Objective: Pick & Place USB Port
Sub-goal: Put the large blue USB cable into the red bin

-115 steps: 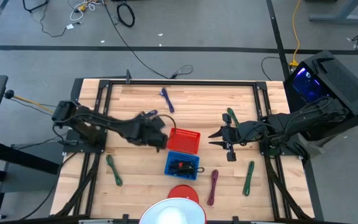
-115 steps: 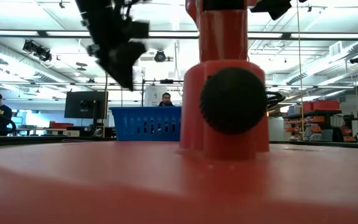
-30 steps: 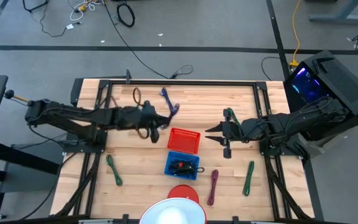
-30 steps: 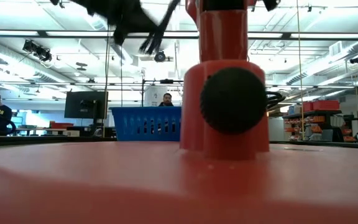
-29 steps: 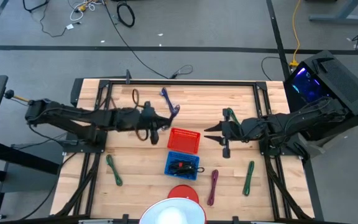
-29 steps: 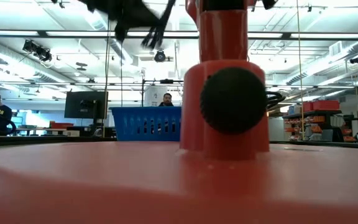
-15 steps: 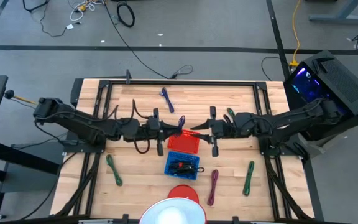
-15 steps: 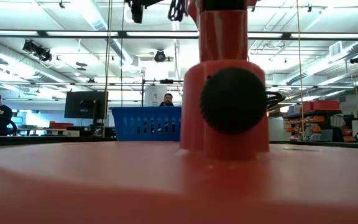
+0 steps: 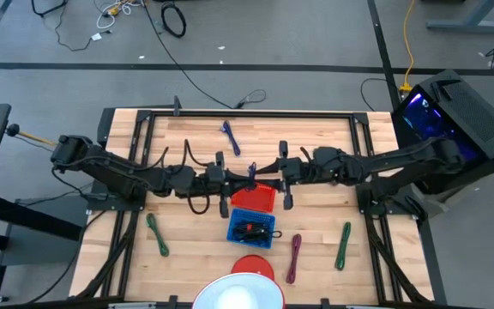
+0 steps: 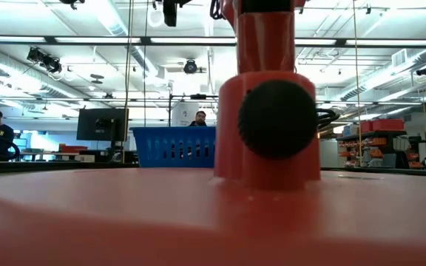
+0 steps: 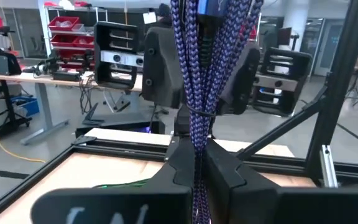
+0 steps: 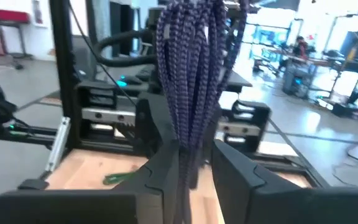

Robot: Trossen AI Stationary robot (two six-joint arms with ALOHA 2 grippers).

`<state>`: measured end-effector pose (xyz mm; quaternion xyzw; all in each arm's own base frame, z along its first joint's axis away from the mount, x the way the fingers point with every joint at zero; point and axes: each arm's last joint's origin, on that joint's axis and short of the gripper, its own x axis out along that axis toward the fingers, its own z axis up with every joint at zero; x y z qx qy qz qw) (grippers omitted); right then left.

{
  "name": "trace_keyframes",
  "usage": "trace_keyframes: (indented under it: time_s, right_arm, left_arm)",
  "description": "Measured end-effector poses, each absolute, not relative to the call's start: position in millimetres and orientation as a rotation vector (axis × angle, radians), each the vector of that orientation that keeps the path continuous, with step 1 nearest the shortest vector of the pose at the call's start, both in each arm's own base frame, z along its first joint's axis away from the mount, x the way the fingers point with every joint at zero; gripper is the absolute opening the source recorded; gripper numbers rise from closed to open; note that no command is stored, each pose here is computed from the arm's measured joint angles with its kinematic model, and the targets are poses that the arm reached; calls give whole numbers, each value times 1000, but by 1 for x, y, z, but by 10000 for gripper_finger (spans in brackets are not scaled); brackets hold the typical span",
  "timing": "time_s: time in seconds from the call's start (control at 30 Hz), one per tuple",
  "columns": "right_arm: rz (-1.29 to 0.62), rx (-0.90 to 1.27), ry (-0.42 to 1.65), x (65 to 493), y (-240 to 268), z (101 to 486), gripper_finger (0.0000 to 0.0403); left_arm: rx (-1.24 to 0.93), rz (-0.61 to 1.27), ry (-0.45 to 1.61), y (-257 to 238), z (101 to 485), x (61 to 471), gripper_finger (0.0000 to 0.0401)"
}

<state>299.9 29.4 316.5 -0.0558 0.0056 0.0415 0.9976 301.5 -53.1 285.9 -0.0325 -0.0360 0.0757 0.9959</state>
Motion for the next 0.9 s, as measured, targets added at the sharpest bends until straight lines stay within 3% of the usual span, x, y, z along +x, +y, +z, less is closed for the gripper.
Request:
trace_keyframes:
  time_s: [0.27, 0.4, 0.47, 0.7, 0.9]
  right_arm:
    - [118, -87, -5, 310, 24, 309, 94]
    - [119, -89, 1, 310, 23, 309, 36]
    - [121, -105, -1, 310, 23, 309, 16]
    - [105, -90, 105, 309, 19, 300, 9]
    - [88, -78, 223, 307, 18, 290, 9]
  left_arm:
    - [-61, 155, -62, -53, 285, 302, 15]
    - [-65, 156, -58, -53, 284, 302, 15]
    - [-84, 157, -59, -53, 284, 302, 27]
    - [-108, 156, -38, -53, 282, 302, 86]
    - [-102, 153, 3, -53, 277, 302, 101]
